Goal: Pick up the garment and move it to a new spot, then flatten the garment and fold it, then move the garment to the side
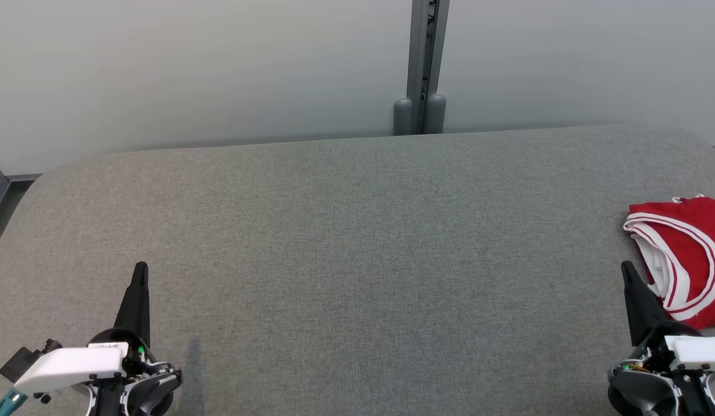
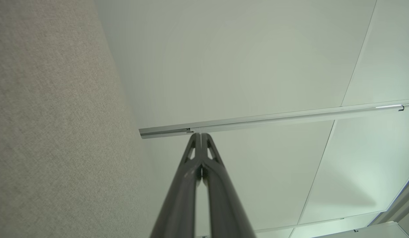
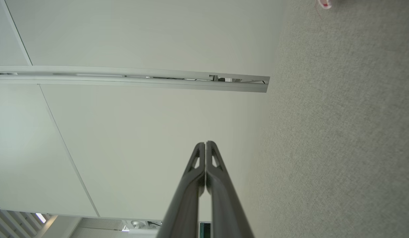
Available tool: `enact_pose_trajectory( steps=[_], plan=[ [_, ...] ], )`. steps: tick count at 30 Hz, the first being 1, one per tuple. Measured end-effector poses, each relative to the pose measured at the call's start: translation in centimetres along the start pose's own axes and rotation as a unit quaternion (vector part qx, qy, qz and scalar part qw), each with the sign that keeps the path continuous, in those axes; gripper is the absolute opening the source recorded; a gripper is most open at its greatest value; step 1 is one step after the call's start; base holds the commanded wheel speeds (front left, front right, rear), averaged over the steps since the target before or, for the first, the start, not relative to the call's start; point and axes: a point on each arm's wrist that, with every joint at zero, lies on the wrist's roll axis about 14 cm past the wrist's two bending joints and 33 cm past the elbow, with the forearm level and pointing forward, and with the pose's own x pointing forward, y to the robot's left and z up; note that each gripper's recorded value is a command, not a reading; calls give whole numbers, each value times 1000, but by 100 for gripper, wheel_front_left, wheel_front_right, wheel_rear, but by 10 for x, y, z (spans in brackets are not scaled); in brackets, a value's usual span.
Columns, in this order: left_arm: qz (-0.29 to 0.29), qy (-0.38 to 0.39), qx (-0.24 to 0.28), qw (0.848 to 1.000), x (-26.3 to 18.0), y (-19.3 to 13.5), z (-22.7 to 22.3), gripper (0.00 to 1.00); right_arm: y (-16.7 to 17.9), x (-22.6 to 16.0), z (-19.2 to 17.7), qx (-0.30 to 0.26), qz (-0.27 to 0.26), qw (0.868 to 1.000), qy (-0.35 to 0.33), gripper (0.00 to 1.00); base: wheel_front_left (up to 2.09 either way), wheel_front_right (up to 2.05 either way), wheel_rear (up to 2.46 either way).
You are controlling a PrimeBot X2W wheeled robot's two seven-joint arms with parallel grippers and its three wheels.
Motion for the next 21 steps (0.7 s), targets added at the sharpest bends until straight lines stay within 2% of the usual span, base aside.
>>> enact_pose_trajectory(
  steps=[21],
  plan=[
    [-6, 0, -7, 1000, 1, -3, 0, 0, 1, 0, 0, 9, 3, 1000, 0, 0, 0, 0, 0]
  ],
)
